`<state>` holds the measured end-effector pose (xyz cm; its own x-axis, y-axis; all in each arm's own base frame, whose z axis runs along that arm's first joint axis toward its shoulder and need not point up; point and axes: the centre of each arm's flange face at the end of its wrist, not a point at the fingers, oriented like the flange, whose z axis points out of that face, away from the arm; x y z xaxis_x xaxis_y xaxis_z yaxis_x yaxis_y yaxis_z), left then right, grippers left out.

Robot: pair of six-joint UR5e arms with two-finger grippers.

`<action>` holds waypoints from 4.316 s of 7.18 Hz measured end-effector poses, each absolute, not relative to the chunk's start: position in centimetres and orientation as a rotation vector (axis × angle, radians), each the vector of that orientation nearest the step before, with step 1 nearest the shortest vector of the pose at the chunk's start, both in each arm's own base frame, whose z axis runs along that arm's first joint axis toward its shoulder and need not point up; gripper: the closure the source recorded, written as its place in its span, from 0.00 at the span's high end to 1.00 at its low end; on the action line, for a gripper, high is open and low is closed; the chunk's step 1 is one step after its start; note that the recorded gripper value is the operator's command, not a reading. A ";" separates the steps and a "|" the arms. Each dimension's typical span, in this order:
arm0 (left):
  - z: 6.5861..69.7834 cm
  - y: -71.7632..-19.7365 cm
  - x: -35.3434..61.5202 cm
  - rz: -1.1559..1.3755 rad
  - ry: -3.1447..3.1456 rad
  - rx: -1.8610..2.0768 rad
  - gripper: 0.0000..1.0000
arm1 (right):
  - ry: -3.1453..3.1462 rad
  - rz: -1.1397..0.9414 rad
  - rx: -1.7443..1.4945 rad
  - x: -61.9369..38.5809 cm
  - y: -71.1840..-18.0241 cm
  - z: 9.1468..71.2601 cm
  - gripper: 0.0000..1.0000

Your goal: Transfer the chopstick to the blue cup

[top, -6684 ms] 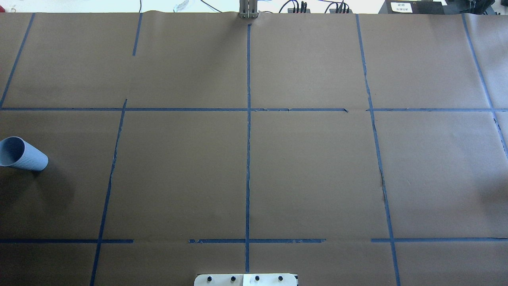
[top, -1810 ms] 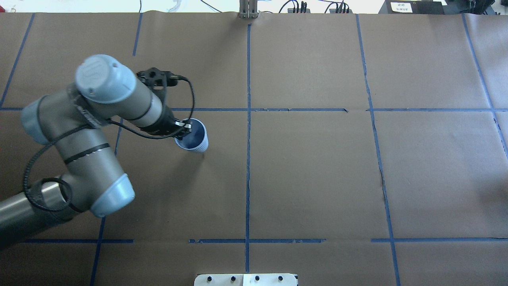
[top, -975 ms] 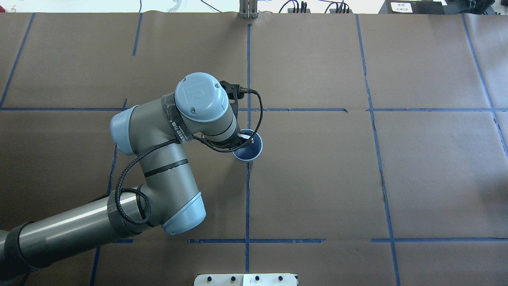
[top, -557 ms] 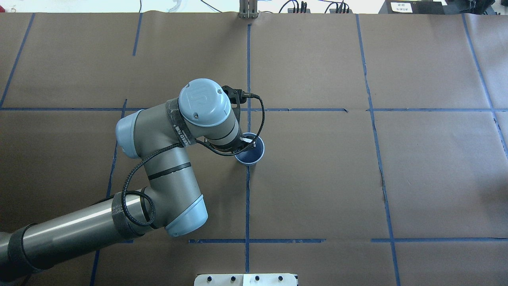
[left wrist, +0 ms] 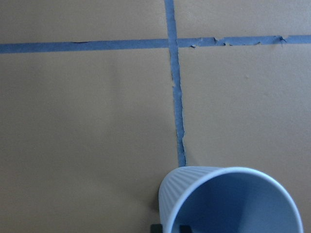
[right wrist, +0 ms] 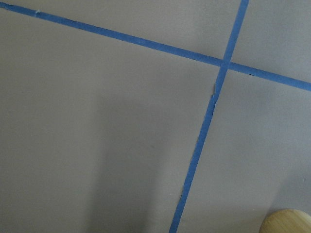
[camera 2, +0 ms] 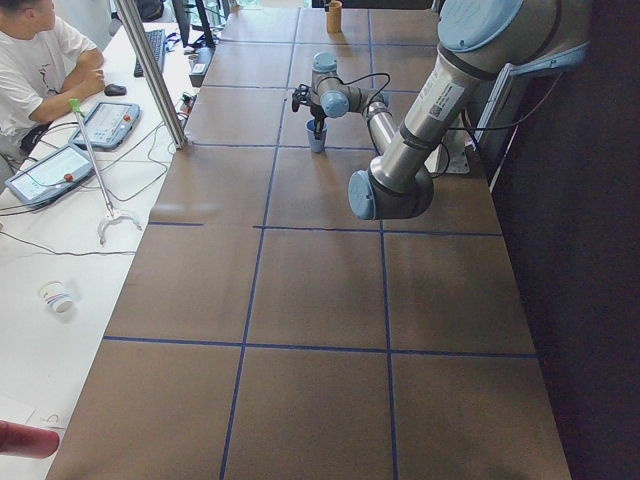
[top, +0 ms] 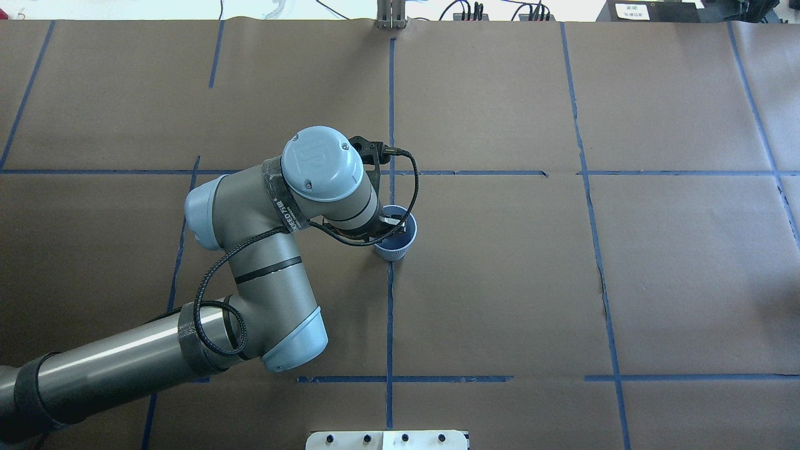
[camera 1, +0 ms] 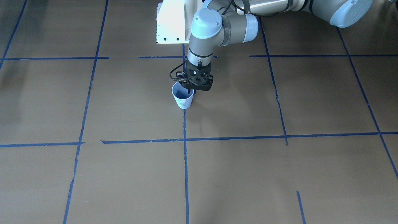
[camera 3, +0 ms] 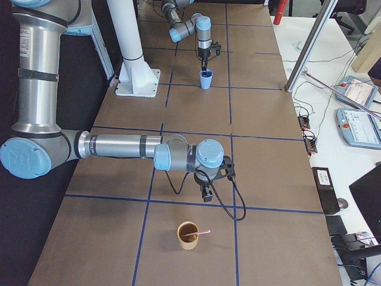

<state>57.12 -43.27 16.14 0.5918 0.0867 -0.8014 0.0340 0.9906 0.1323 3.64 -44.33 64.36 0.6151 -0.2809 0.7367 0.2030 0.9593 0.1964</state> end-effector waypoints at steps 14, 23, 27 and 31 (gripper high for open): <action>16.9 -48.0 43.4 -0.150 1.015 0.251 1.00 | -0.821 -0.015 0.165 15.2 -42.6 75.2 0.90; 18.2 -47.9 43.3 -0.149 1.001 0.244 1.00 | -0.835 -0.016 0.172 15.1 -42.8 75.5 0.00; 17.9 -47.7 43.2 -0.150 1.007 0.245 1.00 | -0.826 -0.055 0.374 16.5 -39.7 71.0 0.00; 17.9 -47.7 43.2 -0.150 1.006 0.244 1.00 | -0.755 -0.004 0.561 19.9 -33.1 62.0 0.00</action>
<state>43.21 -47.72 17.92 0.5279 -0.0116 -0.8493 0.2358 0.9626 0.1334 19.88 -33.15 62.02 0.7354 -0.1997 0.6476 -0.1937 0.8538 0.4833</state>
